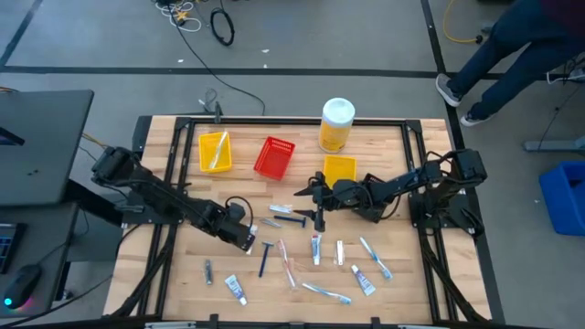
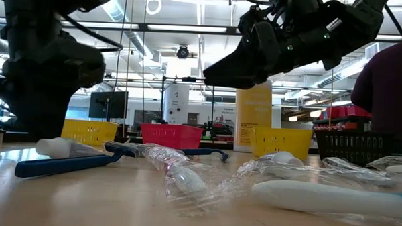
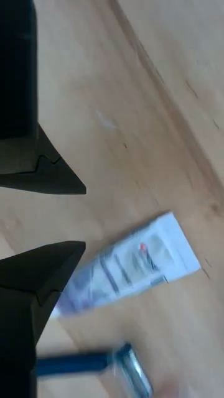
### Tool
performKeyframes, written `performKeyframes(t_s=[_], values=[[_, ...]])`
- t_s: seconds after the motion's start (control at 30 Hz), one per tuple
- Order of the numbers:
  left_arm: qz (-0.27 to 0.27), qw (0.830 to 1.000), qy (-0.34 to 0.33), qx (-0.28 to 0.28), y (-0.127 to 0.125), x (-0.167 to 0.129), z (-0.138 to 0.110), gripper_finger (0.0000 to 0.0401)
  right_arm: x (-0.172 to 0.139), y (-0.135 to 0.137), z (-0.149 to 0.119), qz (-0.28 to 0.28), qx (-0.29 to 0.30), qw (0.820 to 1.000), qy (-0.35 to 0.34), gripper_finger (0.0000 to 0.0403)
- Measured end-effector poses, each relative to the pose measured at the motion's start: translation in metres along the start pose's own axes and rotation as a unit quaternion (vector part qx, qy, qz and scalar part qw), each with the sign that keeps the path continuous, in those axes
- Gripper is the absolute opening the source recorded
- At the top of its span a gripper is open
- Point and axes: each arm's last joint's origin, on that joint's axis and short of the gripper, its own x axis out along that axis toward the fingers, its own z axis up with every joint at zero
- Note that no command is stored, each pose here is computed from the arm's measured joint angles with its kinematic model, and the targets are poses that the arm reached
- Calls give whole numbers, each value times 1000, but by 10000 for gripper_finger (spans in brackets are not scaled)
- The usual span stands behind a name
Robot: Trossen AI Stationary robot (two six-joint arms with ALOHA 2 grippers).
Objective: Pick & Place Travel size toiletries
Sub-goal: Put the white toothpaste into the red basket
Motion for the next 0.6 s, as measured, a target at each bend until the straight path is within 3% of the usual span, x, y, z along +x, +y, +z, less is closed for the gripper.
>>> performKeyframes(t_s=[0.37, 0.6], values=[[-55, 998, 4, 9, -15, -21, 13, 197, 0, -5, 1, 1, -5, 1000, -7, 260], [-76, 996, -29, -30, -21, -20, 13, 224, 0, -4, 0, 1, -6, 1000, 1, 249]])
